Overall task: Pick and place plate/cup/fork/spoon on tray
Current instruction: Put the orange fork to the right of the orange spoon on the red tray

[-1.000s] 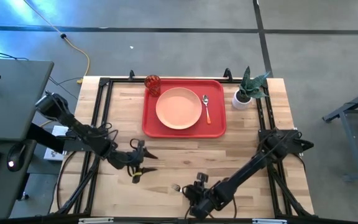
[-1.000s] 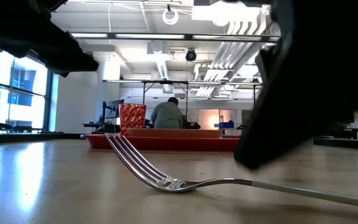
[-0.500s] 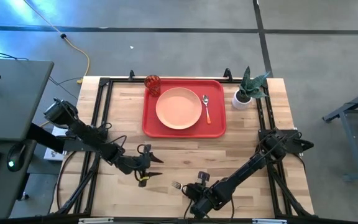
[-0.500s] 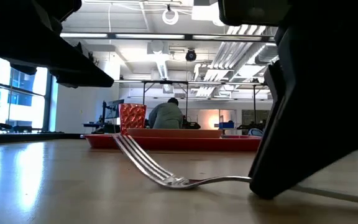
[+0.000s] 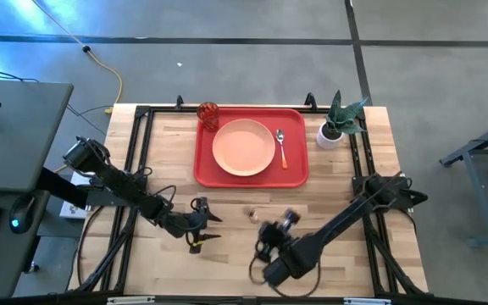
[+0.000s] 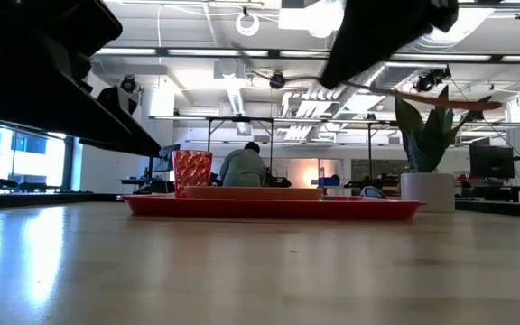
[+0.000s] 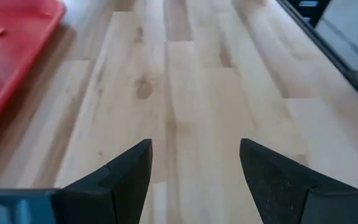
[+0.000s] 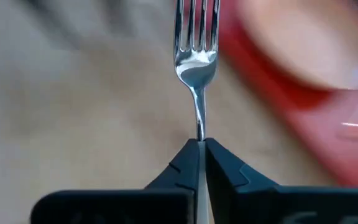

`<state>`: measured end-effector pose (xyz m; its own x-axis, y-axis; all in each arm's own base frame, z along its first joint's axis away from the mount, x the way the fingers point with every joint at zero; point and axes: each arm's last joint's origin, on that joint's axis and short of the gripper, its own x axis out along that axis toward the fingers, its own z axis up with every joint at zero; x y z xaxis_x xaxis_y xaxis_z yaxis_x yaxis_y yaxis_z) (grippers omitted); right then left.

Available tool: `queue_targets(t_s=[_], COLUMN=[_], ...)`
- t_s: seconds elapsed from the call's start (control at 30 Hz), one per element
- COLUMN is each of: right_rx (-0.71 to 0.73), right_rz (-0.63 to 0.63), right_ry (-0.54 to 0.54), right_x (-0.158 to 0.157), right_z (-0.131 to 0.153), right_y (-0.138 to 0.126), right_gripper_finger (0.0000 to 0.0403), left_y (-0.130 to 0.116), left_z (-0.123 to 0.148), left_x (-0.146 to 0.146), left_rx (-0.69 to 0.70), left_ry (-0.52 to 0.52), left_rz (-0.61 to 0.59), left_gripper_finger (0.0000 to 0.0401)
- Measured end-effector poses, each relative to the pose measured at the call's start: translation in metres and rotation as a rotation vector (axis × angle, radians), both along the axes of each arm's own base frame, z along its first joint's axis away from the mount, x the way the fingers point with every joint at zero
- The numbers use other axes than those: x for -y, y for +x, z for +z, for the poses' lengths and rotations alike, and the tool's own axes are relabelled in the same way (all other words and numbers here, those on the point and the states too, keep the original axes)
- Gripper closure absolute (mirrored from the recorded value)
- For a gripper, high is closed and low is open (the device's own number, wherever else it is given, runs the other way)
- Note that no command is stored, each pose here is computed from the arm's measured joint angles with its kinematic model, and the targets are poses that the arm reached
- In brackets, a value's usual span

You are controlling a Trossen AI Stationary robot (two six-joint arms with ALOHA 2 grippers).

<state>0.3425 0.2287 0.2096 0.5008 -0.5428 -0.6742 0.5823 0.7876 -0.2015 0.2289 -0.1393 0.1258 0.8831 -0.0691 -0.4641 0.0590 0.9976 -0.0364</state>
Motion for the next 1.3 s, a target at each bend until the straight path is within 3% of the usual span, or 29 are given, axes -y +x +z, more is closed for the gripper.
queue_targets(t_s=[0.13, 0.27, 0.37, 0.5, 0.63, 0.83, 1.03, 1.3], right_rx=[0.017, -0.088, -0.113, -0.131, -0.178, -0.147, -0.081, 0.005], right_rz=[-0.193, -0.36, -0.476, -0.581, -0.693, -0.781, -0.853, -0.841], right_ry=[-0.066, -0.144, -0.133, -0.131, -0.086, 0.103, 0.213, 0.313], right_x=[0.032, 0.076, 0.119, 0.184, 0.244, 0.31, 0.342, 0.358], right_z=[0.024, 0.028, 0.036, 0.019, -0.001, -0.038, -0.062, -0.082], right_y=[-0.011, -0.013, -0.008, 0.006, 0.001, -0.026, -0.054, -0.062], right_gripper_finger=[0.04, 0.0401, 0.0401, 0.0402, 0.0402, 0.0402, 0.0402, 0.0402], left_y=[0.001, 0.002, 0.002, 0.001, -0.003, -0.007, -0.008, -0.006], left_z=[-0.001, -0.002, -0.004, -0.009, -0.015, -0.02, -0.021, -0.019], left_x=[-0.004, -0.007, -0.011, -0.017, -0.021, -0.023, -0.023, -0.024], left_rx=[-0.013, -0.012, -0.033, -0.078, -0.144, -0.205, -0.221, -0.195], left_ry=[0.005, 0.018, 0.036, 0.052, 0.067, 0.062, 0.001, -0.016], left_rz=[0.032, 0.078, 0.113, 0.157, 0.183, 0.216, 0.231, 0.253], left_gripper_finger=[0.0169, 0.0169, 0.0169, 0.0169, 0.0169, 0.0169, 0.0169, 0.0169])
